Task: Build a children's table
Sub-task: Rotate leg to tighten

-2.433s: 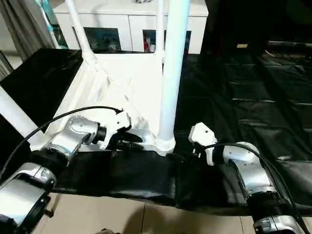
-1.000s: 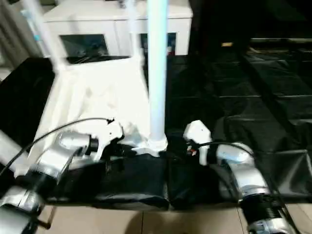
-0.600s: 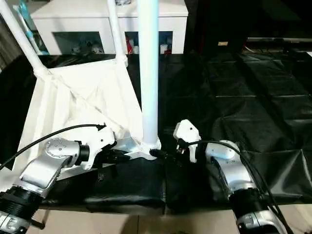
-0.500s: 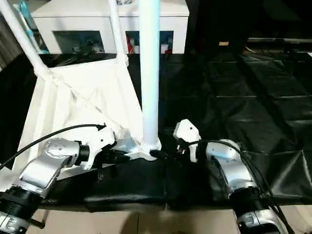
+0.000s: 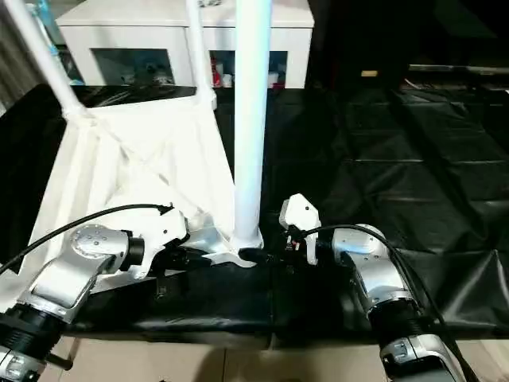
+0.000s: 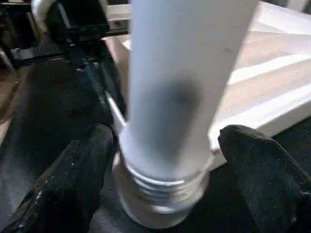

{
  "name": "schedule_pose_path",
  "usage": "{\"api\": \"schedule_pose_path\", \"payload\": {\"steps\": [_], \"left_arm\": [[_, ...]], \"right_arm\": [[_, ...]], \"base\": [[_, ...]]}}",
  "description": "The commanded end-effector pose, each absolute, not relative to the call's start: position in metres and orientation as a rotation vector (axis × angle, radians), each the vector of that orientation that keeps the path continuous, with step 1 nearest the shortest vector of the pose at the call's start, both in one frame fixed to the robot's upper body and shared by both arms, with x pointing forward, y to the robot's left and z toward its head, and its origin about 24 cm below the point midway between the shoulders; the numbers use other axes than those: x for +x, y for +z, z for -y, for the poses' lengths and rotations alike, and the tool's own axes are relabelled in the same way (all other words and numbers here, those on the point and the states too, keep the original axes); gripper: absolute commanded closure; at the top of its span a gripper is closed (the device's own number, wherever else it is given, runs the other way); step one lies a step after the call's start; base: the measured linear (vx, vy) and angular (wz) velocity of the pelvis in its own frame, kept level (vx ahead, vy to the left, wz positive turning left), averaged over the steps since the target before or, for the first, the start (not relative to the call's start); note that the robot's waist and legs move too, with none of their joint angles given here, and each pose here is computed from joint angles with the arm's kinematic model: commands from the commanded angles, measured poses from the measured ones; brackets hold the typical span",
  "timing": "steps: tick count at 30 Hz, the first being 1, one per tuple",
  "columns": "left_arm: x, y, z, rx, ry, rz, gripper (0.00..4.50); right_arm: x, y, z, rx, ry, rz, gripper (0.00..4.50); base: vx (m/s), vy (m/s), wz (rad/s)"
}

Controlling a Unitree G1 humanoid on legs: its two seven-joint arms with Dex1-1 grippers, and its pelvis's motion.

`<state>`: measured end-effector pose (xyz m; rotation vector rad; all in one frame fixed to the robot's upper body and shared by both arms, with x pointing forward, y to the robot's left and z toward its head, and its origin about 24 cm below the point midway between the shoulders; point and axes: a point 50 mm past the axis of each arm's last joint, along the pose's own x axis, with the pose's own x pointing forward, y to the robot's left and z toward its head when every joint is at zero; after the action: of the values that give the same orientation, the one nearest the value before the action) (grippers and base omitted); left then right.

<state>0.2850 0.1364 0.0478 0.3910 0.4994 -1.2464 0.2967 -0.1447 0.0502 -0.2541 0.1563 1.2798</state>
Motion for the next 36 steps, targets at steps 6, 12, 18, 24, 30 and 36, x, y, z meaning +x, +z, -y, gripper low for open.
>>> {"api": "schedule_pose_path", "payload": {"steps": [6,12,18,24,30,36], "left_arm": [[0.280,0.037,-0.137,0.339,-1.276,-0.545,4.50],[0.280,0.036,-0.137,0.343,-1.279,-0.549,4.50],[0.280,0.035,-0.138,0.344,-1.287,-0.556,4.50],[0.280,0.035,-0.138,0.347,-1.292,-0.561,4.50],[0.282,0.032,-0.137,0.337,-1.265,-0.566,4.50],[0.298,0.026,-0.119,0.321,-1.154,-0.554,4.50]], "right_arm": [[0.300,0.053,0.143,-0.264,1.314,-0.157,0.97],[0.300,0.052,0.143,-0.251,1.318,-0.161,1.41],[0.300,0.051,0.142,-0.245,1.318,-0.165,1.80],[0.299,0.048,0.142,-0.242,1.320,-0.172,1.87],[0.302,0.043,0.142,-0.237,1.240,-0.175,1.88],[0.315,0.028,0.127,-0.167,0.975,-0.193,1.88]], "base": [[0.000,0.000,0.00],[0.000,0.000,0.00],[0.000,0.000,0.00],[0.000,0.000,0.00],[0.000,0.000,0.00],[0.000,0.000,0.00]]}}
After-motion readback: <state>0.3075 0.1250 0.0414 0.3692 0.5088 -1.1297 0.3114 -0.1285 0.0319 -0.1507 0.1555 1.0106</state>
